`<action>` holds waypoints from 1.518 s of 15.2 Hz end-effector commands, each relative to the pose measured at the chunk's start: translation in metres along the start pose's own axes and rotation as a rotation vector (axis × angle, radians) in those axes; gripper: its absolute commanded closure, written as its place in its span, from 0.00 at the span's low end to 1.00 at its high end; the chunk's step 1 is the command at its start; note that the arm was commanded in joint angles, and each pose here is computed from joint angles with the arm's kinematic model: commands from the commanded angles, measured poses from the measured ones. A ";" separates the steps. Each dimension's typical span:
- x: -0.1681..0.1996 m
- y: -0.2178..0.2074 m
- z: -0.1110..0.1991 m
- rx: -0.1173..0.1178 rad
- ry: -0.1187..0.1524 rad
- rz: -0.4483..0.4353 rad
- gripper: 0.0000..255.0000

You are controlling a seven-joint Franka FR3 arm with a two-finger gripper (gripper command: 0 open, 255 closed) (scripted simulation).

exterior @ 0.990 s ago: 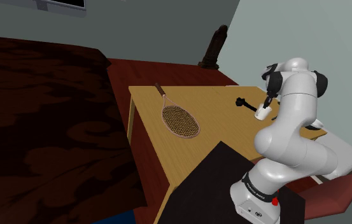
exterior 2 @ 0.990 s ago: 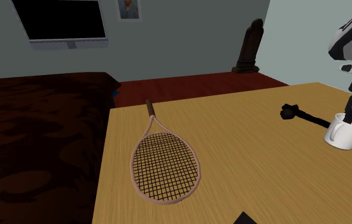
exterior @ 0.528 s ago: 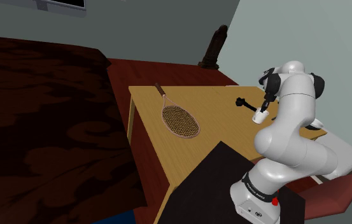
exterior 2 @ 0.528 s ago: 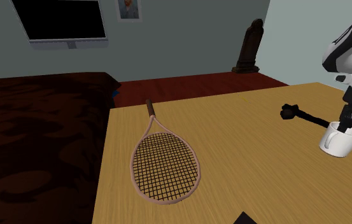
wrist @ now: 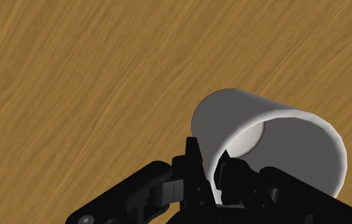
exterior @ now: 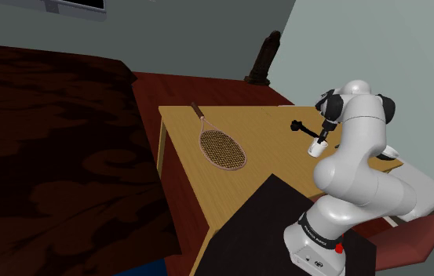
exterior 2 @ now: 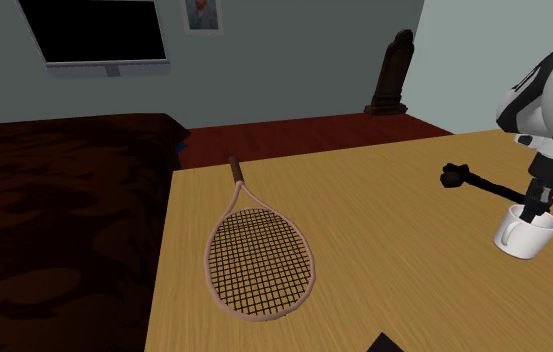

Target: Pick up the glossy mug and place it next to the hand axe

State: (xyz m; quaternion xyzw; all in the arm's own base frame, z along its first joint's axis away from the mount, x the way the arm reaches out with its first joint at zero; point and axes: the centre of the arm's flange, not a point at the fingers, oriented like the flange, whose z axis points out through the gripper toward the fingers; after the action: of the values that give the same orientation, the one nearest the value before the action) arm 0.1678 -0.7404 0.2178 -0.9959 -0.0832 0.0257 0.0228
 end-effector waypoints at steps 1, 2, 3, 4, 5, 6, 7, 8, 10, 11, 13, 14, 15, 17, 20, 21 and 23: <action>0.000 0.001 0.002 -0.001 0.000 0.000 1.00; 0.000 0.001 0.002 -0.001 0.000 0.000 1.00; 0.000 0.001 0.002 -0.001 0.000 0.000 1.00; 0.000 0.001 0.002 -0.001 0.000 0.000 1.00; 0.000 0.001 0.002 -0.001 0.000 0.000 1.00; 0.000 0.001 0.002 -0.001 0.000 0.000 1.00; 0.000 0.001 0.002 -0.001 0.000 0.000 1.00; 0.000 0.001 0.002 -0.001 0.000 0.000 0.00; 0.000 0.001 0.002 -0.001 0.000 0.000 0.00; 0.000 0.001 0.002 -0.001 0.000 0.000 0.00; 0.000 0.001 0.002 -0.001 0.000 0.000 0.00; 0.000 0.001 -0.011 -0.001 0.000 0.000 0.00; 0.000 0.001 -0.025 -0.001 0.000 0.000 0.00; 0.000 0.001 -0.048 -0.001 0.000 0.000 0.00; 0.000 0.001 -0.048 -0.001 0.000 0.000 0.00; 0.000 0.001 -0.048 -0.001 0.000 0.000 0.00; 0.000 0.001 -0.048 -0.001 0.000 0.000 0.00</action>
State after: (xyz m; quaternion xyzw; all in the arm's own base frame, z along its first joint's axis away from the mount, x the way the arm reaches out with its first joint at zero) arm 0.1703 -0.7429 0.2658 -0.9960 -0.0832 0.0256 0.0223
